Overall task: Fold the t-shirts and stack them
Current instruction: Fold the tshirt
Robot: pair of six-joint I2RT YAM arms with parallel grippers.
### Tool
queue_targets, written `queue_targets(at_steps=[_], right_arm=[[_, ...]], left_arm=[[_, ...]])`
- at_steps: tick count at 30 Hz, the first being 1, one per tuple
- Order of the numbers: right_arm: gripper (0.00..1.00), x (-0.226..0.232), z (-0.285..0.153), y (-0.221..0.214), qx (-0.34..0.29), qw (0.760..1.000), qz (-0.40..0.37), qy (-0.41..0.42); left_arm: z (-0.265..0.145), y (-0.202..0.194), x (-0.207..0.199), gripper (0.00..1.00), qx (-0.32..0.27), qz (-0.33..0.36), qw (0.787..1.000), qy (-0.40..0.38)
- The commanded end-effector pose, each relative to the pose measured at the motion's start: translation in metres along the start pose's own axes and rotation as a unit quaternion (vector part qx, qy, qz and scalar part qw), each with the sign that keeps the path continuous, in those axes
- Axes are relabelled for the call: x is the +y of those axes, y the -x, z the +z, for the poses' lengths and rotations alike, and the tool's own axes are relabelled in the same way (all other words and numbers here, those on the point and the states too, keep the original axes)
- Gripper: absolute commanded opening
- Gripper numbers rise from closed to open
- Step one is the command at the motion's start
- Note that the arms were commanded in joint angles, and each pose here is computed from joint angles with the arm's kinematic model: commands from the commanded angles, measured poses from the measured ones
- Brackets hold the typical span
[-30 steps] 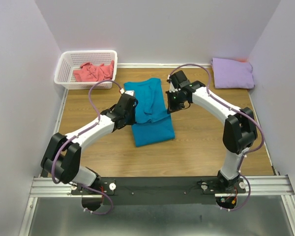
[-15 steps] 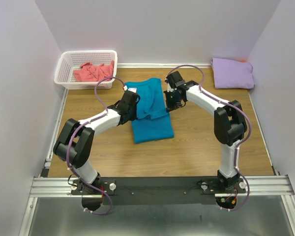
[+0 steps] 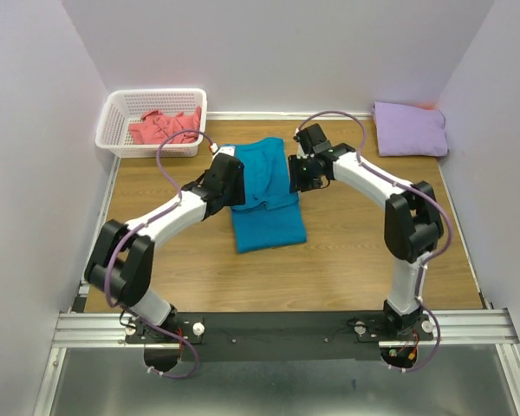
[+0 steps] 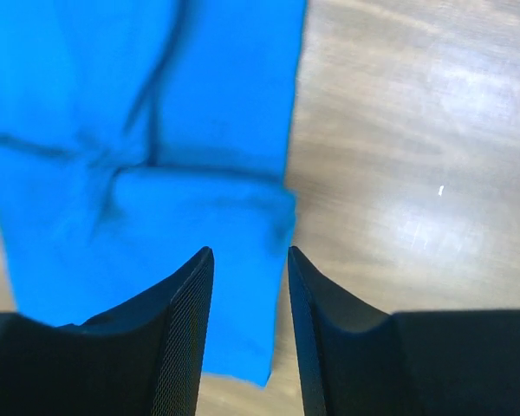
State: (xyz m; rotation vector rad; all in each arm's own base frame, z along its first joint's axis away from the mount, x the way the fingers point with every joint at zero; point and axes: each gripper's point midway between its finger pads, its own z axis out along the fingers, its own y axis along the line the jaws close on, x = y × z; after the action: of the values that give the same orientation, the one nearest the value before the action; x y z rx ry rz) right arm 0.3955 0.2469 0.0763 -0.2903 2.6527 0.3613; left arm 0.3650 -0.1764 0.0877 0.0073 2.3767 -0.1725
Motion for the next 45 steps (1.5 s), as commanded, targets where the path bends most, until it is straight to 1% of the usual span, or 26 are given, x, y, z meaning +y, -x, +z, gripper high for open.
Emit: queue_targets(at_steps=[1,3,4,5,6,7,9,11,12,15,21,24,27,28,32,33,35,36,37,40,41,42,44,45], right_arm=[[0.47,0.032,-0.029,0.003,-0.049,0.998,-0.006,0.047],[0.43,0.048,-0.029,-0.003,-0.053,0.995,-0.003,0.082],[0.41,0.048,-0.024,-0.016,-0.041,0.995,-0.001,0.087],[0.36,0.054,-0.02,-0.023,-0.036,0.995,0.002,0.094],[0.34,0.059,-0.018,-0.023,-0.044,0.994,0.002,0.105],[0.3,0.063,-0.012,-0.035,-0.031,0.993,0.004,0.113],[0.28,0.068,-0.006,-0.037,-0.035,0.991,0.004,0.128],[0.26,0.072,0.003,-0.042,-0.033,0.989,0.009,0.142],[0.25,0.074,0.008,-0.044,-0.03,0.989,0.007,0.148],[0.25,0.076,0.016,-0.043,-0.034,0.987,0.007,0.157],[0.25,0.073,0.037,-0.04,-0.035,0.988,-0.005,0.147],[0.26,0.066,0.046,-0.037,-0.038,0.991,-0.013,0.129],[0.26,0.057,0.052,-0.019,-0.063,0.993,-0.017,0.101],[0.26,0.059,0.049,-0.002,-0.08,0.991,-0.021,0.103],[0.27,0.058,0.05,0.035,-0.113,0.988,-0.021,0.102],[0.29,0.066,0.043,0.062,-0.141,0.984,-0.024,0.11],[0.3,0.067,0.055,0.076,-0.148,0.982,-0.03,0.11],[0.3,0.075,0.046,0.1,-0.174,0.977,-0.04,0.118],[0.31,0.076,0.047,0.106,-0.18,0.975,-0.044,0.121],[0.31,0.078,0.044,0.11,-0.18,0.974,-0.037,0.13],[0.33,0.075,0.041,0.106,-0.176,0.975,-0.03,0.132],[0.33,0.073,0.035,0.094,-0.168,0.977,-0.028,0.131],[0.34,0.067,0.027,0.079,-0.155,0.979,-0.015,0.13],[0.33,0.067,0.007,0.076,-0.162,0.977,-0.011,0.137]], left_arm=[[-0.043,0.025,-0.021,0.58,-0.051,-0.042,0.997,-0.027],[-0.052,0.017,-0.036,0.49,-0.048,-0.046,0.996,-0.054],[-0.052,0.005,-0.041,0.42,-0.038,-0.046,0.996,-0.062],[-0.055,-0.006,-0.056,0.34,-0.03,-0.043,0.995,-0.082],[-0.055,-0.012,-0.068,0.33,-0.025,-0.042,0.993,-0.104],[-0.055,-0.031,-0.078,0.33,-0.01,-0.03,0.993,-0.117],[-0.049,-0.051,-0.088,0.32,0.011,-0.029,0.991,-0.132],[-0.04,-0.072,-0.09,0.3,0.027,-0.028,0.99,-0.133],[-0.031,-0.087,-0.088,0.29,0.044,-0.024,0.991,-0.128],[-0.019,-0.111,-0.083,0.29,0.074,-0.016,0.991,-0.114],[-0.011,-0.138,-0.074,0.28,0.105,-0.009,0.989,-0.102],[-0.012,-0.144,-0.073,0.28,0.112,-0.006,0.988,-0.103],[-0.015,-0.15,-0.07,0.28,0.118,-0.004,0.988,-0.104],[-0.016,-0.151,-0.069,0.28,0.118,-0.003,0.988,-0.105],[-0.023,-0.156,-0.067,0.28,0.119,-0.001,0.987,-0.109],[-0.026,-0.155,-0.068,0.28,0.118,0.0,0.986,-0.114],[-0.029,-0.16,-0.065,0.28,0.122,0.002,0.986,-0.114],[-0.03,-0.161,-0.064,0.28,0.122,0.001,0.986,-0.114],[-0.033,-0.162,-0.063,0.28,0.123,0.0,0.986,-0.114],[-0.038,-0.155,-0.061,0.29,0.111,-0.009,0.988,-0.109],[-0.04,-0.151,-0.061,0.31,0.106,-0.012,0.989,-0.107],[-0.044,-0.137,-0.063,0.35,0.089,-0.021,0.99,-0.106],[-0.051,-0.119,-0.067,0.39,0.065,-0.032,0.992,-0.108],[-0.058,-0.103,-0.067,0.41,0.04,-0.042,0.992,-0.109]])
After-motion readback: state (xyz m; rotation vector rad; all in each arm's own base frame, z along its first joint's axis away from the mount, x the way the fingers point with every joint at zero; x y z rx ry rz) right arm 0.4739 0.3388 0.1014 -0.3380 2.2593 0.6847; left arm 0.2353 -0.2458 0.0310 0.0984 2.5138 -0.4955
